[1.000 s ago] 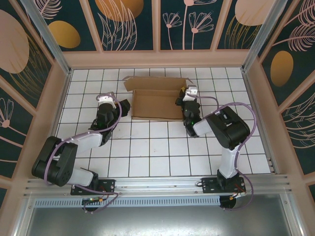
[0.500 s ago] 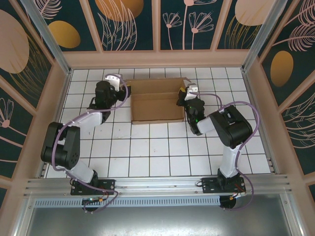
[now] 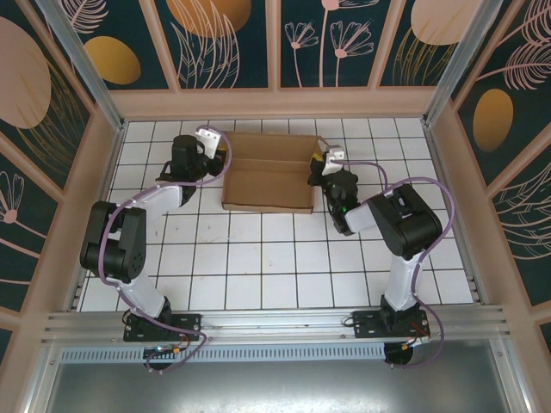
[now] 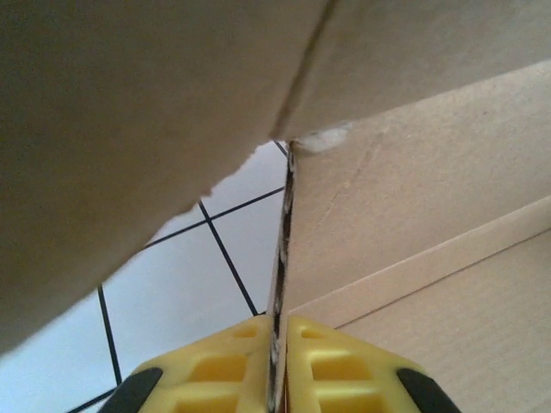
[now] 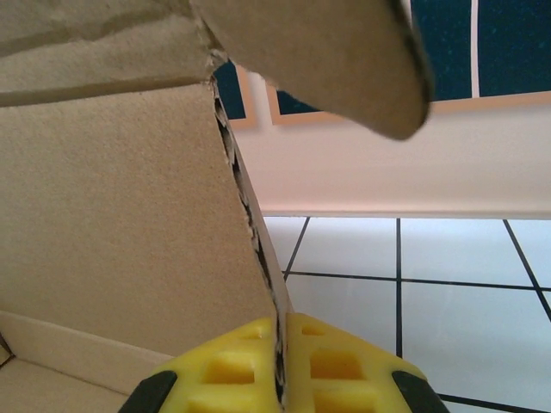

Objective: Fold the paper box

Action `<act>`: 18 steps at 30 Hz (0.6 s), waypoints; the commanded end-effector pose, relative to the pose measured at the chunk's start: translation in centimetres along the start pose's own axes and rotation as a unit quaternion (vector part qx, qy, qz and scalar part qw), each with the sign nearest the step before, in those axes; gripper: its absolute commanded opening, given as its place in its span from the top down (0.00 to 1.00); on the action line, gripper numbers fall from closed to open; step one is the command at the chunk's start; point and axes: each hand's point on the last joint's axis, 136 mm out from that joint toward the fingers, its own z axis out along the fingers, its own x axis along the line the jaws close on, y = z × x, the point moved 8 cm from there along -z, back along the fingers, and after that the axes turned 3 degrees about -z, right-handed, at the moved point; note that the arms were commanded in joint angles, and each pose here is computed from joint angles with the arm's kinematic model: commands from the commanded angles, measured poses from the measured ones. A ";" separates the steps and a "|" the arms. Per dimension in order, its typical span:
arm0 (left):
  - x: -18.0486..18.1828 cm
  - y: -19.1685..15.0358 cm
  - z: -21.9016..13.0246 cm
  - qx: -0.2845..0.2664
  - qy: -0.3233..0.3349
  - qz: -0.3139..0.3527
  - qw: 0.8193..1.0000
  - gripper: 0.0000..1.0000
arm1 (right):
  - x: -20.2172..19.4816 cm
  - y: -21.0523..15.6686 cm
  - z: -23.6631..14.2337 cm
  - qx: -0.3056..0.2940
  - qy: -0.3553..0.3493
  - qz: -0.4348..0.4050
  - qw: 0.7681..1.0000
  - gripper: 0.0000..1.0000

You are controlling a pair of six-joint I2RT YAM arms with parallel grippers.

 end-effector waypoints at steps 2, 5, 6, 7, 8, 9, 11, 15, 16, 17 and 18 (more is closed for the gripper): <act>-0.2 0.7 0.2 -0.026 -0.008 -0.032 0.999 0.98 | 0.8 1.2 0.3 -0.016 0.014 0.018 1.000 1.00; -0.6 -0.2 0.0 -0.044 -0.016 -0.073 0.996 1.00 | 1.4 1.4 0.2 -0.023 -0.010 0.017 1.000 1.00; -0.9 0.5 -0.7 -0.063 -0.018 -0.084 0.994 1.00 | 1.6 1.4 0.2 -0.029 -0.020 0.017 0.999 1.00; -1.2 0.4 -0.8 -0.068 -0.018 -0.095 0.993 1.00 | 1.8 1.4 0.2 -0.035 -0.034 0.021 0.999 1.00; -1.6 0.3 -0.9 -0.072 -0.018 -0.105 0.992 1.00 | 2.1 1.5 0.4 -0.037 -0.047 0.024 0.998 1.00; -2.0 0.0 -0.9 -0.075 -0.015 -0.116 0.990 1.00 | 2.4 1.5 0.6 -0.037 -0.056 0.021 0.997 1.00; -2.8 -0.4 -0.9 -0.076 -0.011 -0.130 0.989 1.00 | 3.8 1.3 0.7 -0.039 -0.057 0.012 0.998 1.00; -3.8 -2.4 -0.9 -0.073 0.017 -0.153 0.985 1.00 | 5.0 1.0 0.6 -0.054 -0.090 0.002 0.995 1.00; -3.8 -2.8 -1.0 -0.072 0.021 -0.162 0.984 1.00 | 5.1 0.8 0.5 -0.054 -0.096 0.002 0.994 1.00; -3.7 -3.4 -1.0 -0.069 0.029 -0.173 0.982 1.00 | 5.2 0.6 0.3 -0.055 -0.100 0.002 0.994 1.00; -3.6 -3.9 -1.1 -0.066 0.033 -0.184 0.980 1.00 | 5.4 0.3 0.1 -0.053 -0.099 0.001 0.994 1.00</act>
